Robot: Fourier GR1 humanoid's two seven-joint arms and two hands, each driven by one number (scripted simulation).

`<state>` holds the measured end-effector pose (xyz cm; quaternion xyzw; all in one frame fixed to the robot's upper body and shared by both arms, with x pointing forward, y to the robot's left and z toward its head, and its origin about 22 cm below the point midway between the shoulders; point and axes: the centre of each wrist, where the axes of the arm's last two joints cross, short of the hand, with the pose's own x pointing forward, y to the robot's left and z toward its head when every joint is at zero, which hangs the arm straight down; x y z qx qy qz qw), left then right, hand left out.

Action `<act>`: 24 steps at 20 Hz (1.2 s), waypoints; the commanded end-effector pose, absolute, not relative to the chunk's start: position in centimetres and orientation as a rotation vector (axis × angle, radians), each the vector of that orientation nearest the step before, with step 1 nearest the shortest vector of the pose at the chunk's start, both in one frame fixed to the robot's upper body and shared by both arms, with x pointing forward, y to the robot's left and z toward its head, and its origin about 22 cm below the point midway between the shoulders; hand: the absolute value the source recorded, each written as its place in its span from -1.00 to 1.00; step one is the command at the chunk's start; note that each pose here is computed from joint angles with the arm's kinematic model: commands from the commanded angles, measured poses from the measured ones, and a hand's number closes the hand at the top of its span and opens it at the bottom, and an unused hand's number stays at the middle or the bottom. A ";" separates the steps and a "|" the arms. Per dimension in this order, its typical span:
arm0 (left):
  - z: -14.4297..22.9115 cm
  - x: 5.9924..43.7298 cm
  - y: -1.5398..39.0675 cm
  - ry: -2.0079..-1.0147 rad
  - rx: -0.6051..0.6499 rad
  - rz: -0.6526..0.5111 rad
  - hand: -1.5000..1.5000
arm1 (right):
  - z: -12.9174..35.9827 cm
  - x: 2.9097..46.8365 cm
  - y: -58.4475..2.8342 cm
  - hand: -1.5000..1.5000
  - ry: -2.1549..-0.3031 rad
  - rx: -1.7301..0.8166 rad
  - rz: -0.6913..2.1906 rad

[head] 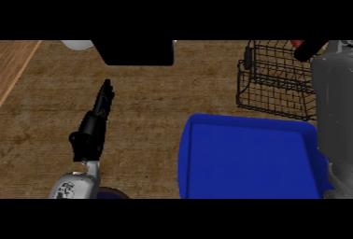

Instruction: Pick the bell pepper from the tray and place it in the tiered basket

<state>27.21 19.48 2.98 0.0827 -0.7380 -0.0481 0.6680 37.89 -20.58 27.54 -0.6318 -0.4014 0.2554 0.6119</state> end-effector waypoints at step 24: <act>2.9 27.1 20.8 -1.652 0.231 -0.079 0.00 | 26.5 30.7 -34.4 -1.00 -1.139 -1.167 -0.342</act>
